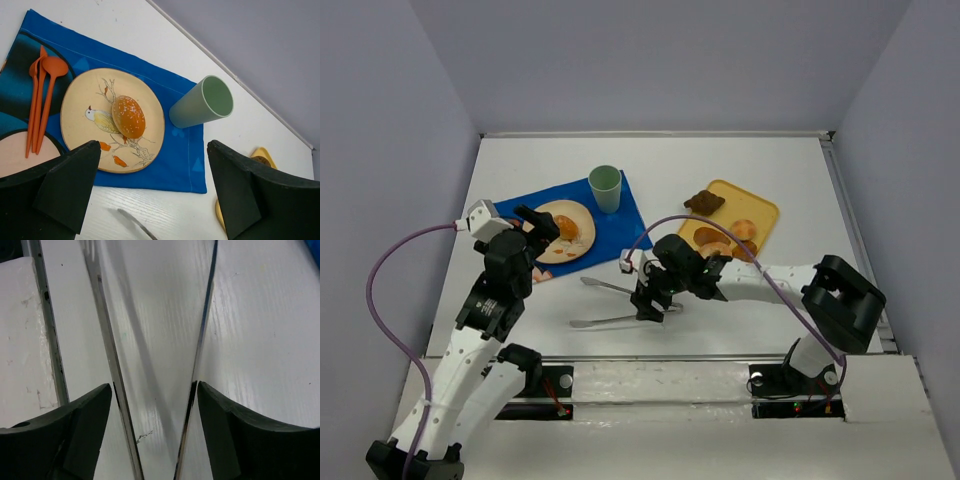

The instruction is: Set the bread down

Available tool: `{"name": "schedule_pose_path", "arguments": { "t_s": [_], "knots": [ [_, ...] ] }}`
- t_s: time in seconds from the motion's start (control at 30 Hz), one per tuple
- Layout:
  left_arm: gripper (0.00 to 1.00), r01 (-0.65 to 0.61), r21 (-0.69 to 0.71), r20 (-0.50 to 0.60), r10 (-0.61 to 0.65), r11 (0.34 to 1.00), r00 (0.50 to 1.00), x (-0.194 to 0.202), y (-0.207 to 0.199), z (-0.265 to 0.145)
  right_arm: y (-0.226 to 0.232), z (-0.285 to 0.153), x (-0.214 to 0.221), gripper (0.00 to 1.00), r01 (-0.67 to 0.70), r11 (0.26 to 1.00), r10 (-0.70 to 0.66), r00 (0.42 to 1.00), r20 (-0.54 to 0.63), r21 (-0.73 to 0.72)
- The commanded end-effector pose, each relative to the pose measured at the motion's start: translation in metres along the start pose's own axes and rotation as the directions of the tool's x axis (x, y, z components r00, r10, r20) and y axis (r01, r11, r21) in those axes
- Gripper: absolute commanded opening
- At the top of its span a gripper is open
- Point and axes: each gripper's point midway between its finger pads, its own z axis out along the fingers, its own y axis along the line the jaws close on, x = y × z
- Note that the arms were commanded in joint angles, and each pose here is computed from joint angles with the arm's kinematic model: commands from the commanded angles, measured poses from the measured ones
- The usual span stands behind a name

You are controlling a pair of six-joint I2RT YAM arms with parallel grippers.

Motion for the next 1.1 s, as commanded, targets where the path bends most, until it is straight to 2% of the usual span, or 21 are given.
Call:
{"name": "schedule_pose_path", "arguments": {
  "t_s": [0.0,0.03,0.17,0.23,0.27,0.3,0.37,0.4,0.43,0.47,0.6,0.8,1.07],
  "knots": [
    [0.99,0.015,0.001,0.030,-0.015,1.000,0.999,-0.005,-0.001,0.002,-0.001,-0.007,-0.023,0.95,0.062,0.997,-0.065,0.996,0.059,0.046],
    [0.99,0.015,0.001,0.030,-0.015,1.000,0.999,-0.005,-0.002,0.003,-0.003,-0.016,-0.032,1.00,0.069,0.994,-0.076,0.994,0.083,0.080],
    [0.99,0.014,-0.002,0.031,-0.014,1.000,0.999,-0.006,-0.001,0.002,-0.007,-0.046,-0.066,1.00,0.069,0.983,-0.101,0.978,0.185,0.172],
    [0.99,0.015,-0.004,0.034,-0.015,1.000,0.999,-0.007,0.000,0.002,-0.017,-0.062,-0.080,1.00,0.014,0.966,-0.075,0.970,0.232,0.257],
    [0.99,0.016,-0.007,0.035,-0.015,1.000,0.999,-0.007,0.001,0.002,-0.024,-0.078,-0.101,1.00,-0.029,0.947,-0.076,0.947,0.311,0.320],
    [0.99,0.016,-0.006,0.036,-0.016,1.000,0.999,-0.007,0.000,0.001,-0.050,-0.097,-0.106,1.00,-0.135,0.875,-0.041,0.936,0.350,0.464],
    [0.99,0.015,-0.007,0.033,-0.014,1.000,0.999,-0.006,0.001,0.001,-0.069,-0.121,-0.111,1.00,-0.310,0.777,0.040,0.893,0.449,0.548],
    [0.99,0.015,-0.007,0.032,-0.015,1.000,0.999,-0.006,0.000,0.001,-0.091,-0.143,-0.105,1.00,-0.393,0.648,0.045,0.875,0.483,0.652],
    [0.99,0.013,-0.011,0.031,-0.013,1.000,0.999,-0.005,0.001,0.002,-0.100,-0.150,-0.099,1.00,-0.463,0.573,0.074,0.851,0.519,0.677],
    [0.99,0.015,-0.013,0.033,-0.014,1.000,0.999,-0.006,0.001,0.002,-0.118,-0.173,-0.087,1.00,-0.519,0.414,0.063,0.836,0.545,0.748],
    [0.99,0.015,-0.028,0.036,-0.014,1.000,0.999,-0.005,0.003,0.004,-0.131,-0.199,-0.057,1.00,-0.538,0.190,0.087,0.843,0.531,0.821],
    [0.99,0.007,-0.066,0.036,-0.005,0.998,0.999,-0.004,0.009,0.007,-0.132,-0.210,-0.042,1.00,-0.586,0.080,0.096,0.810,0.579,0.806],
    [0.99,0.001,-0.071,0.028,0.001,0.997,1.000,-0.002,0.008,0.010,-0.123,-0.223,-0.043,1.00,-0.663,0.104,0.082,0.748,0.658,0.741]
  ]
}}
